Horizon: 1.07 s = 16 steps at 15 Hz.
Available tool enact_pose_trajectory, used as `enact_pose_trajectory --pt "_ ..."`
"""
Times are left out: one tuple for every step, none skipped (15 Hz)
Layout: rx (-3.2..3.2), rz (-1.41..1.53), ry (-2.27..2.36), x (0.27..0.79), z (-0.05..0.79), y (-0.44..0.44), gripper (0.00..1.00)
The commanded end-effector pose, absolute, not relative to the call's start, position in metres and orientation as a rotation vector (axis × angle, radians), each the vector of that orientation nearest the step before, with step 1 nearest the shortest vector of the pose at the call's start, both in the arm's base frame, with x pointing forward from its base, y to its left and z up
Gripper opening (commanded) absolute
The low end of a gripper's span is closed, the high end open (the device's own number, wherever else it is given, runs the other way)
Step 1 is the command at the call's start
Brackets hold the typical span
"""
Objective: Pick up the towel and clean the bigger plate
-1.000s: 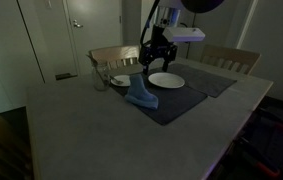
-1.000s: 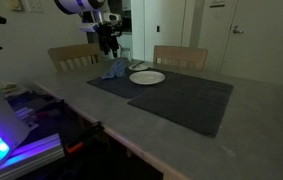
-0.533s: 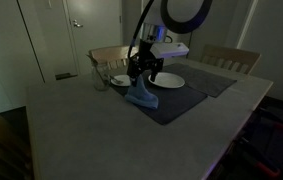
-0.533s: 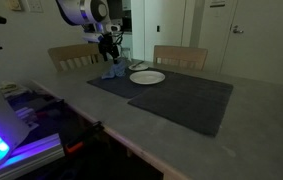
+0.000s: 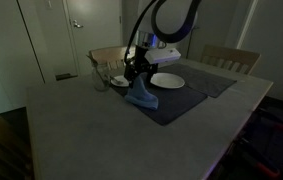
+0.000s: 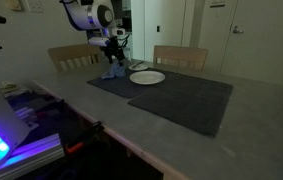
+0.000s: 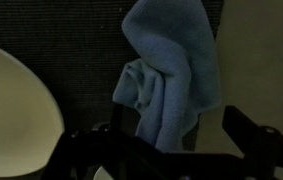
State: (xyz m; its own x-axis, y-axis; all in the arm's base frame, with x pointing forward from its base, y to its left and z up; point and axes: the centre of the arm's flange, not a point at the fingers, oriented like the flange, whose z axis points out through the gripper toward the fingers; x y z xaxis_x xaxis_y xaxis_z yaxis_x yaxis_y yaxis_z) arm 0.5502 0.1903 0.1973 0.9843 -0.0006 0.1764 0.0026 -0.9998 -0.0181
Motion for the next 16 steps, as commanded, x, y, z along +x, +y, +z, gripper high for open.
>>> enact_pose_trajectory --pt "-3.111 -0.276 -0.003 0.55 0.197 0.191 1.0" --pt "-3.114 -0.273 -0.007 0.549 0.194 0.192 1.0" --pt "-3.122 -0.282 -0.001 0.549 0.193 0.193 1.0" --pt "-3.119 -0.29 0.006 0.551 0.193 0.192 1.0" --pt "-3.118 -0.301 0.008 0.553 0.193 0.191 1.0" --pt "-3.119 -0.313 0.009 0.556 0.194 0.191 1.0" --pt "-3.122 -0.321 0.007 0.557 0.193 0.19 1.0" --pt "-3.126 -0.329 0.009 0.559 0.192 0.188 1.0" --pt "-3.126 -0.332 0.01 0.561 0.192 0.188 1.0" --pt "-3.13 -0.339 0.013 0.562 0.189 0.186 1.0" --pt "-3.132 -0.341 0.019 0.563 0.188 0.185 1.0" --pt "-3.132 -0.339 0.026 0.564 0.185 0.183 1.0" --pt "-3.133 -0.338 0.032 0.565 0.183 0.182 1.0" --pt "-3.133 -0.337 0.036 0.566 0.181 0.182 1.0" --pt "-3.134 -0.336 0.037 0.567 0.178 0.181 1.0" --pt "-3.135 -0.337 0.041 0.568 0.174 0.18 1.0"
